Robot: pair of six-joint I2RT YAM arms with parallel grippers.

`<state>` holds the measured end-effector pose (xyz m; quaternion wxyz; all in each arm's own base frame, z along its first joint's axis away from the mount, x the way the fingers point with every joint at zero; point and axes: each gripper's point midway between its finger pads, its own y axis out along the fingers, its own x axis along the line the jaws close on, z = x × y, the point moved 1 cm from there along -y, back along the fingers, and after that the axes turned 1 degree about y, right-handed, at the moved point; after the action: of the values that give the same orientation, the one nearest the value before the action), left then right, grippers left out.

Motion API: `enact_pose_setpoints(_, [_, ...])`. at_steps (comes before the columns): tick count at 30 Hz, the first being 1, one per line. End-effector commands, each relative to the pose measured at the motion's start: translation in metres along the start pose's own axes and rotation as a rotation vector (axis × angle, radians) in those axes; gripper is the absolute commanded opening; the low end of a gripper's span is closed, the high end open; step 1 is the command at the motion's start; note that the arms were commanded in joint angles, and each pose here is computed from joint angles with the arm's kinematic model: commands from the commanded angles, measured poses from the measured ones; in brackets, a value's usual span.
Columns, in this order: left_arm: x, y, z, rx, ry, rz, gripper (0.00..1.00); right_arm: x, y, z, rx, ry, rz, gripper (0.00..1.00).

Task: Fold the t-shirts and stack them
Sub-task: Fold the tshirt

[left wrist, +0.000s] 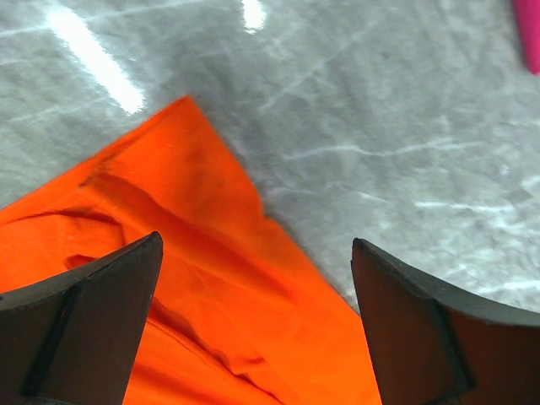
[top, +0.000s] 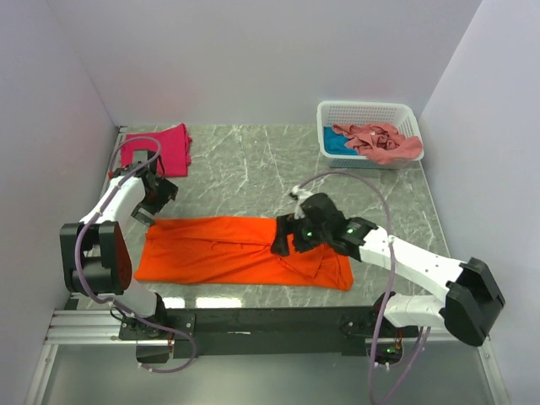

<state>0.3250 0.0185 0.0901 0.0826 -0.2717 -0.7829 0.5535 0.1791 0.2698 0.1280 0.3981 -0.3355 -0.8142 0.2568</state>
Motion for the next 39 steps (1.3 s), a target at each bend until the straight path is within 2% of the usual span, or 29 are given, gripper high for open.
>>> enact_pose_setpoints(1, [-0.039, -0.013, -0.008, -0.015, 0.017, 0.113, 0.99, -0.024, -0.01, -0.016, -0.084, 0.164, 0.025, 0.87])
enact_pose_setpoints(6, [-0.069, -0.015, 0.013, 0.012, 0.11, 0.127, 0.99, -0.025, 0.007, -0.026, -0.085, 0.189, 0.0, 0.87])
enact_pose_setpoints(9, [-0.064, -0.012, 0.018, 0.012, 0.127, 0.099, 0.99, -0.02, 0.026, -0.028, -0.072, 0.139, -0.014, 0.87])
enact_pose_setpoints(14, [-0.043, -0.012, 0.02, -0.013, 0.128, 0.065, 0.99, -0.011, 0.058, -0.023, 0.026, 0.011, 0.026, 0.87])
enact_pose_setpoints(15, [-0.039, -0.013, 0.02, -0.015, 0.127, 0.062, 0.99, 0.0, 0.064, -0.011, 0.067, -0.028, 0.008, 0.87])
enact_pose_setpoints(19, [-0.032, -0.015, 0.01, -0.026, 0.1, 0.058, 0.99, 0.037, 0.062, 0.013, 0.129, -0.076, -0.069, 0.86])
enact_pose_setpoints(21, [-0.032, -0.015, 0.006, -0.026, 0.094, 0.063, 0.99, 0.046, 0.055, 0.015, 0.124, -0.044, -0.11, 0.86])
enact_pose_setpoints(25, [-0.041, -0.017, -0.002, -0.03, 0.094, 0.074, 0.99, 0.035, 0.04, 0.01, 0.067, -0.019, -0.047, 0.86])
enact_pose_setpoints(29, [-0.052, -0.018, -0.001, -0.01, 0.113, 0.101, 0.99, 0.007, 0.022, -0.006, 0.012, 0.113, -0.009, 0.87])
enact_pose_setpoints(30, [-0.048, -0.015, 0.002, -0.006, 0.119, 0.093, 0.99, 0.006, 0.015, -0.009, -0.002, 0.145, -0.033, 0.87])
enact_pose_setpoints(33, [-0.036, -0.007, 0.016, 0.015, 0.139, 0.075, 0.99, -0.042, 0.012, -0.002, -0.01, 0.252, 0.049, 0.87])
enact_pose_setpoints(39, [0.009, 0.021, 0.06, 0.085, 0.16, -0.012, 0.99, -0.104, 0.029, 0.021, 0.103, 0.364, 0.175, 0.85])
